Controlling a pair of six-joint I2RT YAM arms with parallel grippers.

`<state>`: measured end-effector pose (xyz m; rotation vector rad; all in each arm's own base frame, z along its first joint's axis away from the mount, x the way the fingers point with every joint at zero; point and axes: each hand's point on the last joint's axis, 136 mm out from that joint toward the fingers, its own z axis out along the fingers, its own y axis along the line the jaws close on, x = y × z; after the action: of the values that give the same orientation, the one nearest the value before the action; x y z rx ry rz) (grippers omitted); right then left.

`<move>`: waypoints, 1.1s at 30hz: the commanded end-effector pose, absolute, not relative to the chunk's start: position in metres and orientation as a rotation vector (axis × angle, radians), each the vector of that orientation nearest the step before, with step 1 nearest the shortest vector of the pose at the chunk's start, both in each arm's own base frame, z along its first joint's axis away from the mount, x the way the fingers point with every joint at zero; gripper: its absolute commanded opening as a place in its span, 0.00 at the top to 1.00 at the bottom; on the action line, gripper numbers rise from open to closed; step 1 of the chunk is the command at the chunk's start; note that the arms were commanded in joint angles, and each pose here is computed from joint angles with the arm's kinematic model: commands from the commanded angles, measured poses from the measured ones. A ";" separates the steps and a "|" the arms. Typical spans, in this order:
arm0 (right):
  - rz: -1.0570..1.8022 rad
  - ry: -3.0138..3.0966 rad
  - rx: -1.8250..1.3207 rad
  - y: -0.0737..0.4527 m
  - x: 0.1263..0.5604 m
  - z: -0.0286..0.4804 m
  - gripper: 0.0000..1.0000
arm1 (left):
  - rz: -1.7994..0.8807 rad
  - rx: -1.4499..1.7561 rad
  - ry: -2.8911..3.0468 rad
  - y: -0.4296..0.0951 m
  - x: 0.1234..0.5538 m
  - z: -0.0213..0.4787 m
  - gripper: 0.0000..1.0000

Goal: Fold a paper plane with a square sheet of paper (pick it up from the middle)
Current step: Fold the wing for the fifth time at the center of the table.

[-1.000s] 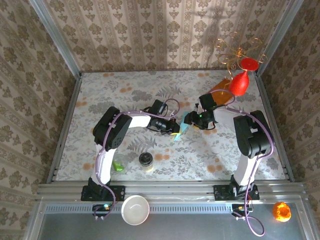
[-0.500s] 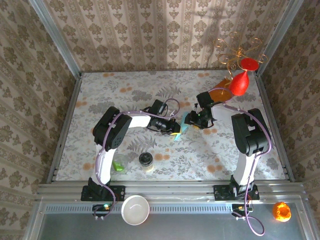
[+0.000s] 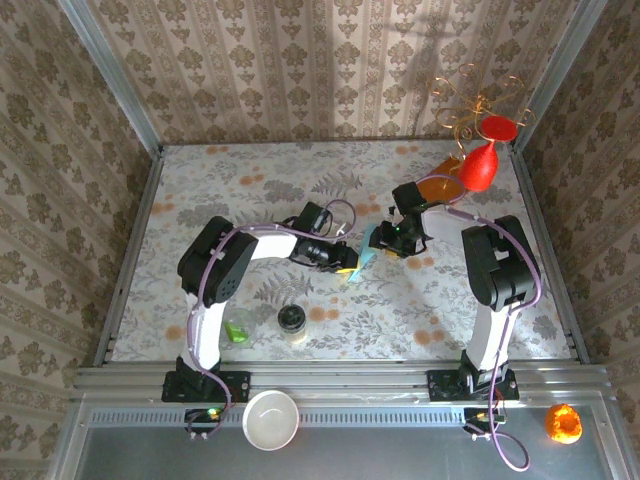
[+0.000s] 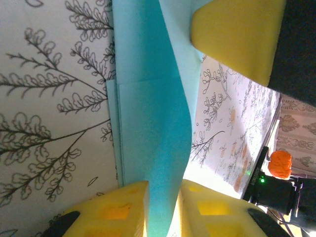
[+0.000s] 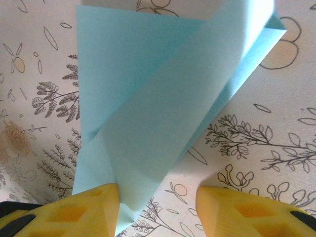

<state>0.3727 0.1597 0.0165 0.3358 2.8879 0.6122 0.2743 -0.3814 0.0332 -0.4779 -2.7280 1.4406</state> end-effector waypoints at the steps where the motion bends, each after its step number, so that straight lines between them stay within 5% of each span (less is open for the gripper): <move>1: 0.432 2.972 0.365 0.147 0.362 -0.034 0.50 | 1.381 -0.483 -2.758 -0.371 0.271 0.029 0.77; 16: 0.356 3.033 0.363 0.147 0.359 -0.037 0.51 | 1.271 -0.495 -2.767 -0.361 0.263 0.005 0.86; 33: 0.254 3.105 0.332 0.150 0.353 -0.043 0.44 | 1.264 -0.504 -2.780 -0.358 0.262 0.009 0.86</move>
<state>0.3729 0.1636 0.0140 0.3193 2.9956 0.4226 0.2736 -0.3770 0.0273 -0.5645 -2.7604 1.4067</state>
